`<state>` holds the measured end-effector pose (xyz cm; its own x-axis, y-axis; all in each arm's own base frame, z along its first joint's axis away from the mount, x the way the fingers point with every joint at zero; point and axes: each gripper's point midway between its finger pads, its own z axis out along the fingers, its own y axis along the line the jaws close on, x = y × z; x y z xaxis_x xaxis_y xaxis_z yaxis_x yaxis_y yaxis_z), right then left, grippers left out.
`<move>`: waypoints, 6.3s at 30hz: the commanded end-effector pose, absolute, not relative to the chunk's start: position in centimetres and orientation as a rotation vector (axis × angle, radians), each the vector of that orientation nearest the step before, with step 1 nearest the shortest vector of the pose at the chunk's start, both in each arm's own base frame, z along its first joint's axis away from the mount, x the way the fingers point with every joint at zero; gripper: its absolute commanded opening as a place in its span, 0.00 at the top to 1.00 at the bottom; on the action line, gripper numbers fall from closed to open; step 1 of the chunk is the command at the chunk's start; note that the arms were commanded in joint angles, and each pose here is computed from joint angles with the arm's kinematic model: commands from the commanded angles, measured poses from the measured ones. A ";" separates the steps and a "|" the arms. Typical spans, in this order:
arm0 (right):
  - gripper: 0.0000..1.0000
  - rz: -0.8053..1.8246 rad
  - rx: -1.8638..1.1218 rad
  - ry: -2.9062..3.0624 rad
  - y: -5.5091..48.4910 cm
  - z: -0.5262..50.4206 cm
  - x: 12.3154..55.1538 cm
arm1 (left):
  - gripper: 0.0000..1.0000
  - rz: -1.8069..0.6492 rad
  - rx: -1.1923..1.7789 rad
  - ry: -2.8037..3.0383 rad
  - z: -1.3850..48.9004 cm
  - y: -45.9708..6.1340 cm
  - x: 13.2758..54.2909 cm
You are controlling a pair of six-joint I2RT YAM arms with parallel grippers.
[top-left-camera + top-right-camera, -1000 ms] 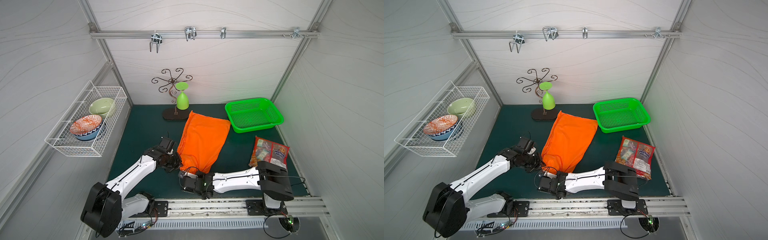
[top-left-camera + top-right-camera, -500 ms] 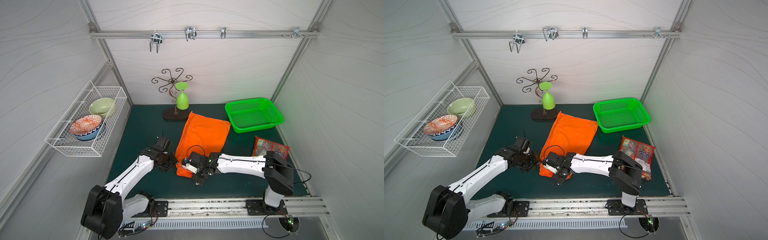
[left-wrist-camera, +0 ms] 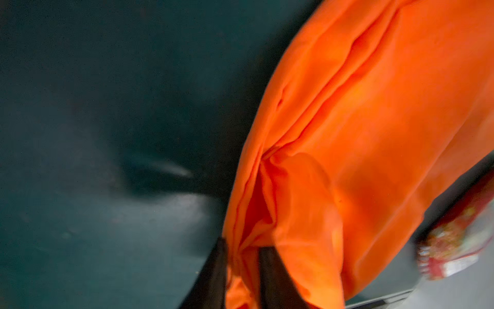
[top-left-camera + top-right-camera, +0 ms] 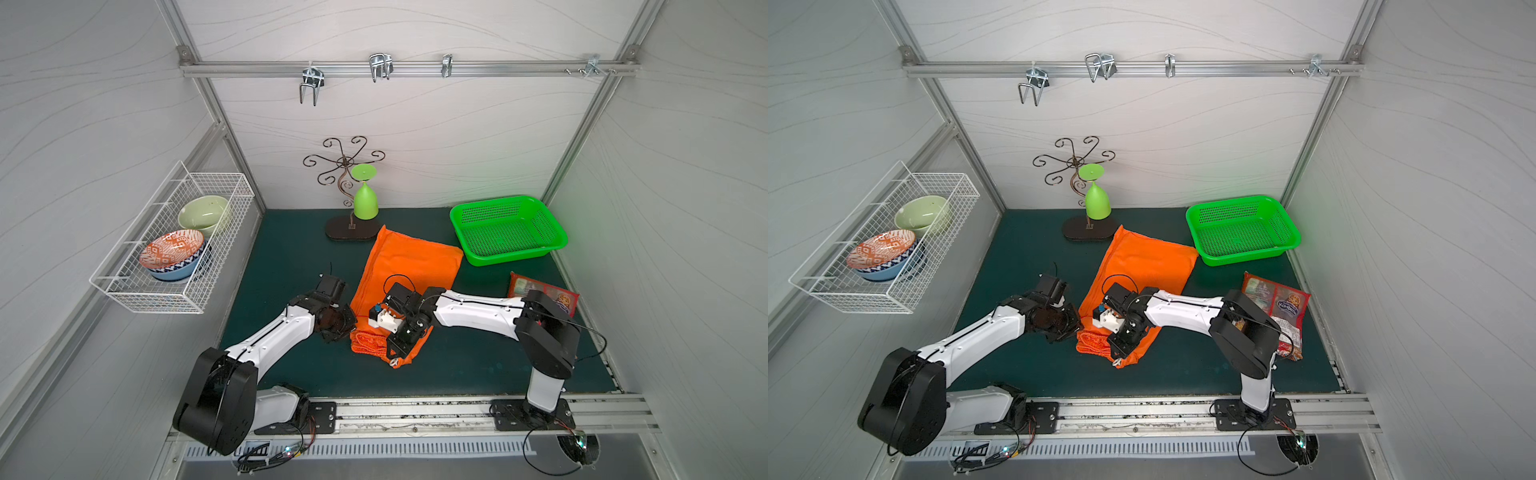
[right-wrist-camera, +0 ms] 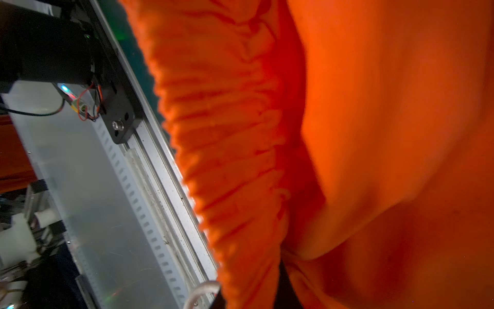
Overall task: Roll up the shorts
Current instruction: Roll the shorts at the center of the board.
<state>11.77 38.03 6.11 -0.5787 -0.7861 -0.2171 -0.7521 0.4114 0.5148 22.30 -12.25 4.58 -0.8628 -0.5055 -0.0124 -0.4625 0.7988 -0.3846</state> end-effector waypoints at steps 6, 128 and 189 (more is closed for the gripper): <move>0.89 -1.083 1.048 -2.486 38.4 5.3 13.8 | 1.00 -0.474 -0.820 2.907 3.6 -11.4 23.1; 0.40 -0.369 1.018 -3.256 27.1 7.9 21.4 | 0.98 -0.352 -0.587 2.942 1.2 -13.0 23.5; 0.73 0.056 2.390 -2.655 34.8 -0.7 16.0 | 0.99 -0.454 -0.620 2.953 1.6 -14.3 24.0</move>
